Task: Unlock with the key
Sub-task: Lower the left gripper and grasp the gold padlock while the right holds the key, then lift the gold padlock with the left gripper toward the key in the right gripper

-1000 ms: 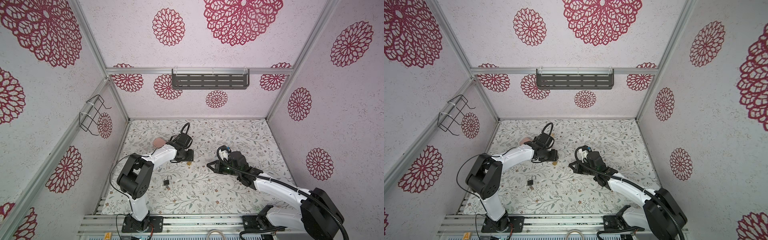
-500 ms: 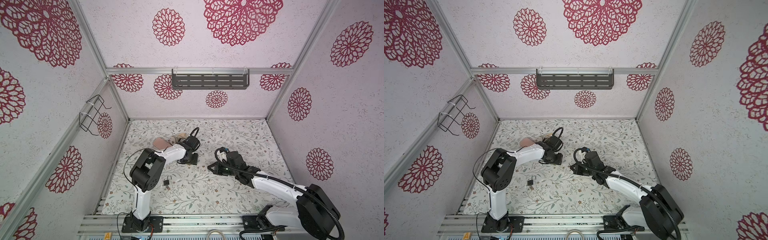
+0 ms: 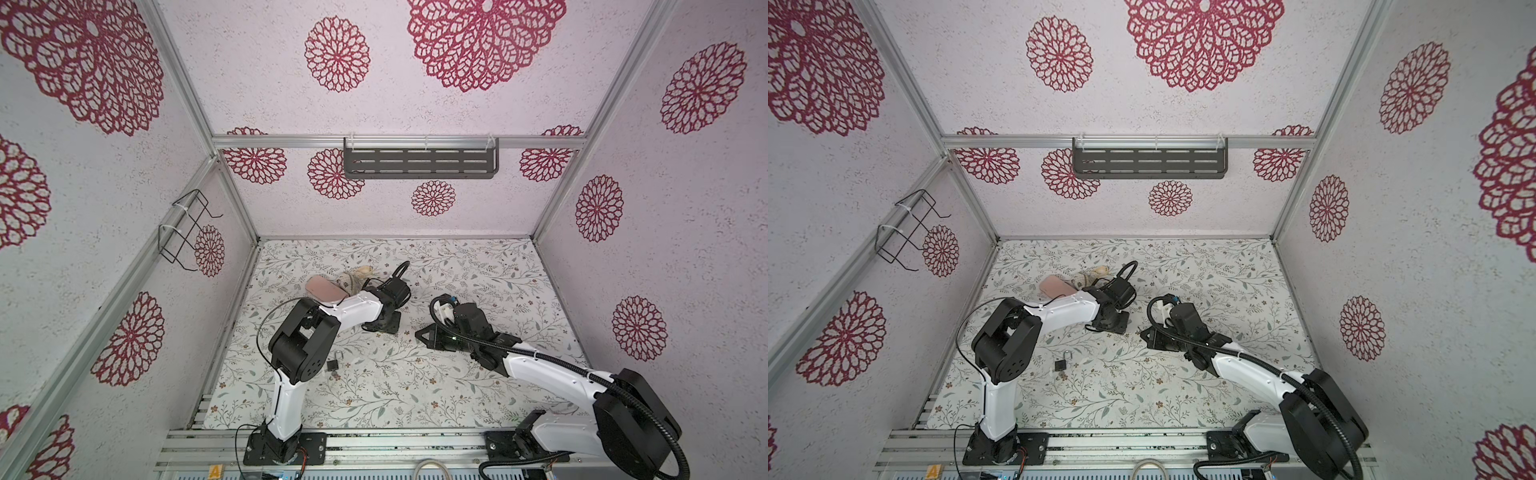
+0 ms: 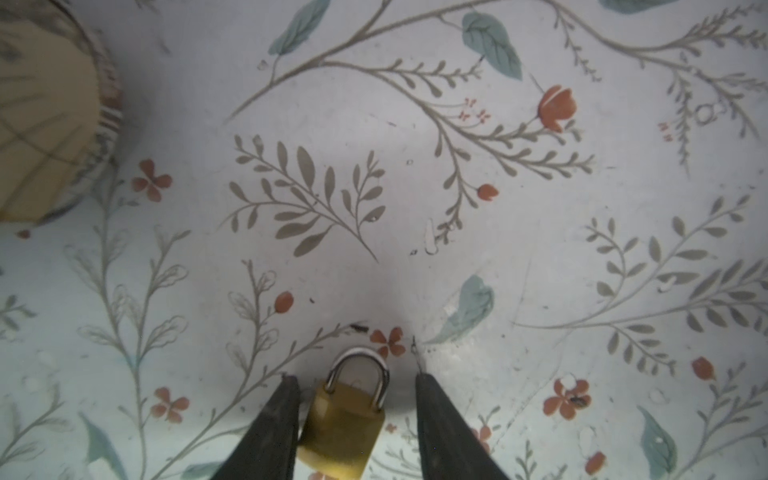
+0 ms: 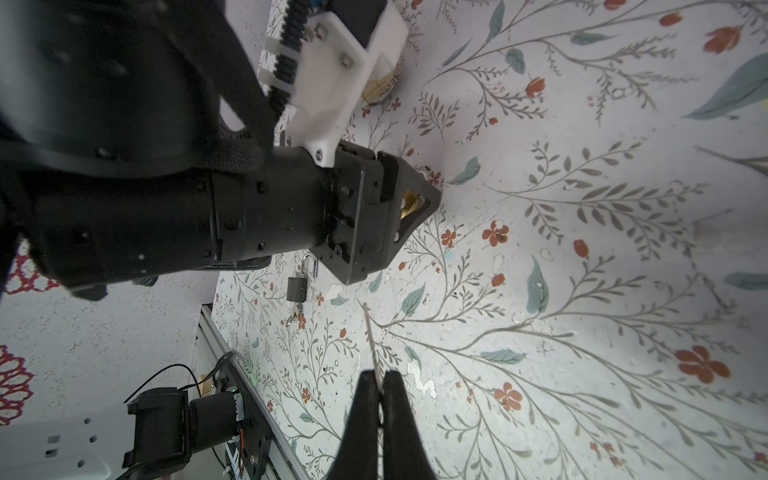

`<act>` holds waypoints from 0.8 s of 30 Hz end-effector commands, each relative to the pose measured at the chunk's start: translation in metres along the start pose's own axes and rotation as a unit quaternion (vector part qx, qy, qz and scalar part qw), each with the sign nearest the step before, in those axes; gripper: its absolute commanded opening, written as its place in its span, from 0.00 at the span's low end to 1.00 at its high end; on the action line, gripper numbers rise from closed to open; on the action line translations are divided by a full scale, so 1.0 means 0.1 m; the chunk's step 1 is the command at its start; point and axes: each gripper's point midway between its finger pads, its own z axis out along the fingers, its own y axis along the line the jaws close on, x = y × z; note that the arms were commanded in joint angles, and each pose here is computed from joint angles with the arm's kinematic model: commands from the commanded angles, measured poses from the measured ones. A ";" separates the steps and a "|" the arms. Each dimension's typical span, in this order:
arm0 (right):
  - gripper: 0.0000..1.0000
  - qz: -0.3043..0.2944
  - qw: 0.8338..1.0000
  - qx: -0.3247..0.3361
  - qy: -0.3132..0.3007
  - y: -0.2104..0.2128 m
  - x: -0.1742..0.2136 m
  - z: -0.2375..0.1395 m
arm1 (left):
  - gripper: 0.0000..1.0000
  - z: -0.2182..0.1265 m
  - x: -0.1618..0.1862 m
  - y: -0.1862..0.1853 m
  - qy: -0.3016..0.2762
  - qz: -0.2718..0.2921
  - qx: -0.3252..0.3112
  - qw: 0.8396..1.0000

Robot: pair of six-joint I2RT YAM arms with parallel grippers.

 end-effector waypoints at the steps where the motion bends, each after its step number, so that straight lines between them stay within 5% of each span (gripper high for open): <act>1: 0.00 -0.020 0.999 -0.007 -0.025 0.07 -0.09 -0.08 | 0.47 0.08 0.20 0.00 0.032 0.019 -0.032 0.999; 15: 0.00 -0.023 0.999 -0.006 -0.030 0.06 -0.10 -0.11 | 0.38 0.11 0.28 0.05 0.037 0.005 -0.055 0.998; 24: 0.00 -0.017 0.999 0.000 -0.035 0.05 -0.12 -0.12 | 0.15 0.04 0.25 0.09 0.030 0.009 -0.062 0.998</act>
